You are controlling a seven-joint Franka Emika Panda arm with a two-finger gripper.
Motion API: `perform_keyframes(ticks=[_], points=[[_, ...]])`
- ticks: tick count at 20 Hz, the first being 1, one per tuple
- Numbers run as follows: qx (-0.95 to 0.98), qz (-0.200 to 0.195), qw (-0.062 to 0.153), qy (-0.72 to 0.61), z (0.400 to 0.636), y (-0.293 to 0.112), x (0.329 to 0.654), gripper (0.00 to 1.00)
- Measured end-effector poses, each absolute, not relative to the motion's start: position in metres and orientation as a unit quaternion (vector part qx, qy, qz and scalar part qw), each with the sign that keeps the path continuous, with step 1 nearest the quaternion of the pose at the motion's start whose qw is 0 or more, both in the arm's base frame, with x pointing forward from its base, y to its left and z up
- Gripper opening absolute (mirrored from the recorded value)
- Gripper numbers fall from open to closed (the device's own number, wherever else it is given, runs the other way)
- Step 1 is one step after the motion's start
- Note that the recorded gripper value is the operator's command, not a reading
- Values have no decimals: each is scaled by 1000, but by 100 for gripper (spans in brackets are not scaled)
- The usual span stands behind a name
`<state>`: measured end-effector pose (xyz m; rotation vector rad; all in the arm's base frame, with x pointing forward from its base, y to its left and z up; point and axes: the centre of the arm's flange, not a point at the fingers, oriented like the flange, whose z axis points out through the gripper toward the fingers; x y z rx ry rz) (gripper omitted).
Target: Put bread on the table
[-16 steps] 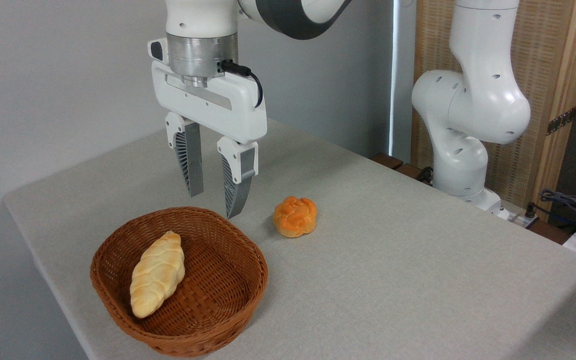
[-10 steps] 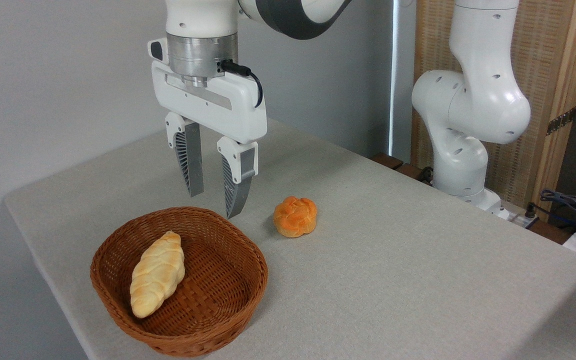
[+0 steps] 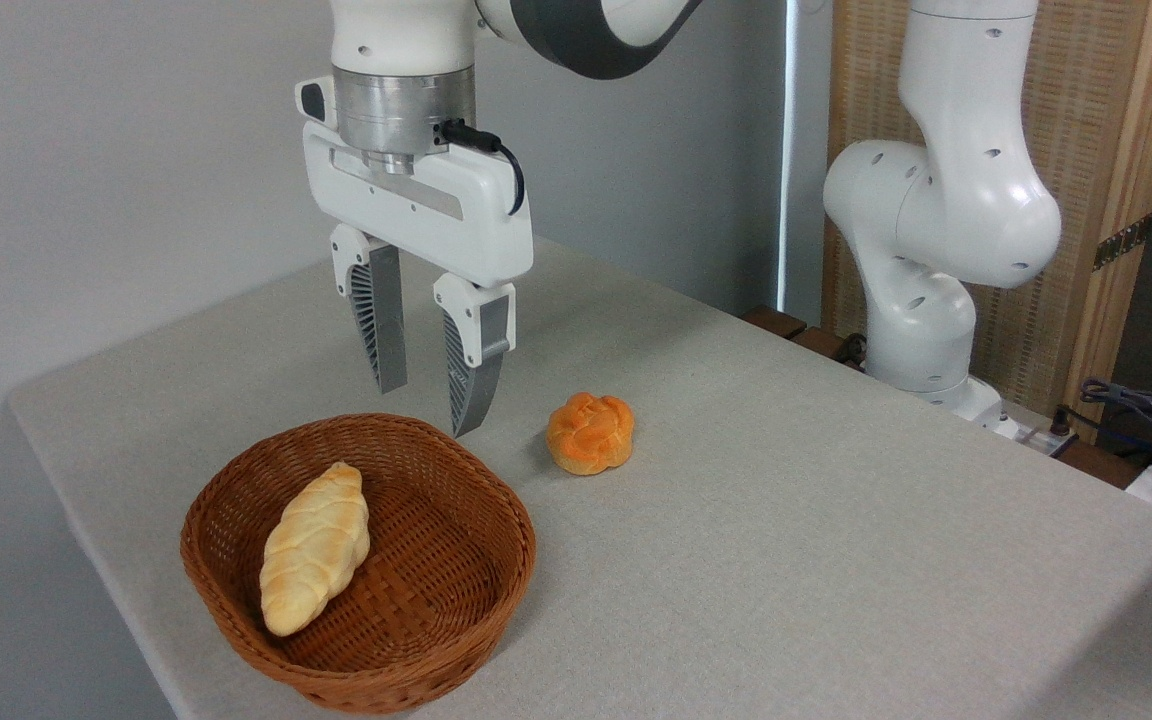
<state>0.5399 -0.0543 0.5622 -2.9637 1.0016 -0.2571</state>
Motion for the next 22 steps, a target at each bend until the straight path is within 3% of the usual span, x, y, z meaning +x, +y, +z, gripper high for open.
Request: perform_keyframes(ticks=[3,7,10,12,22], points=[[-943,-94,5,321,549,-58,545,100],[-938,-116,6,327,510,-72,559,100],[-945,-144,-44,291,493,-79,571,100],[-953,-151,-62,256,485,-80,577,100],[-976,-159,-76,130,426,-91,604,100]])
